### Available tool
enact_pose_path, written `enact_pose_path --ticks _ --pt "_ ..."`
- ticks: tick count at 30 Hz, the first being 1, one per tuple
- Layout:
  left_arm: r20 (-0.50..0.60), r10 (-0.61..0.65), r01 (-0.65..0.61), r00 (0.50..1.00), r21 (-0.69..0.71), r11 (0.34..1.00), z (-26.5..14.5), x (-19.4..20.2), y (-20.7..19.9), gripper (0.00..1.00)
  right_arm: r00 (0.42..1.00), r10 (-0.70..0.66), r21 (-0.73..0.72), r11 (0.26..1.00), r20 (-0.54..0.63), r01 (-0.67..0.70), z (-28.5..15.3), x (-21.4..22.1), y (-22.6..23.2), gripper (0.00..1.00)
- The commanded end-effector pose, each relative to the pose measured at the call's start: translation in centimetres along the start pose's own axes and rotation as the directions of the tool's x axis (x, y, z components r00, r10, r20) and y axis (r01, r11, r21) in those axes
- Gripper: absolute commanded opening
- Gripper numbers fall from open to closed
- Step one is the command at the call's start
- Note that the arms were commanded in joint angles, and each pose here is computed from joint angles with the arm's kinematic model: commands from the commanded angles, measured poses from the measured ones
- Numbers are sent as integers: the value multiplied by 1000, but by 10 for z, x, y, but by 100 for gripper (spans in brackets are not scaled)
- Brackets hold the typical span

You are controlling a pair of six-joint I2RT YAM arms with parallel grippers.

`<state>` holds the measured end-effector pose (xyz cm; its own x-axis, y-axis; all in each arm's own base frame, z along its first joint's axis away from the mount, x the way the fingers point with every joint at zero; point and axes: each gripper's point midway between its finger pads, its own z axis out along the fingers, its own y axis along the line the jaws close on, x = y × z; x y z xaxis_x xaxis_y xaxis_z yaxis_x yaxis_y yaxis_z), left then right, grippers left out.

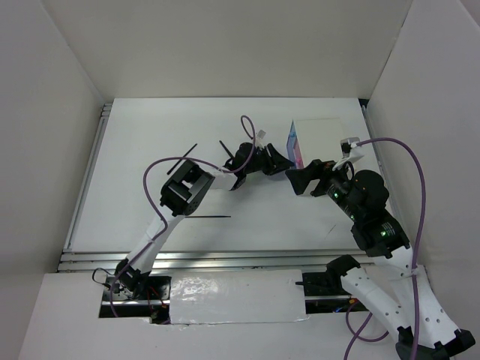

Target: Organize the makeup

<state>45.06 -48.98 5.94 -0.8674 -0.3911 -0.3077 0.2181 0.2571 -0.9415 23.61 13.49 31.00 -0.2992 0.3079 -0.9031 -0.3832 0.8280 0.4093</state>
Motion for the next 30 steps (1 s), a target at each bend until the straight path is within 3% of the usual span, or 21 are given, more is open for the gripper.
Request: enact_pose_path --ticks 1,11,21,25,30 --pt "34 40 -44 999 108 993 6 -10 -34 51 999 -9 -33 999 34 10 2 -9 7 99" --pt "42 34 -39 999 137 990 10 -14 -38 42 999 -9 -35 999 32 10 2 -8 8 99" --pt "34 30 -34 999 138 990 11 -12 -37 40 1000 -9 -34 999 29 10 4 -8 7 99" --pt "29 33 -36 999 138 990 10 -11 -37 22 1000 -8 -34 999 26 9 5 -8 7 99" --pt "43 56 -61 998 114 992 4 -19 -37 13 1000 -10 -26 1000 27 10 4 -8 6 99"
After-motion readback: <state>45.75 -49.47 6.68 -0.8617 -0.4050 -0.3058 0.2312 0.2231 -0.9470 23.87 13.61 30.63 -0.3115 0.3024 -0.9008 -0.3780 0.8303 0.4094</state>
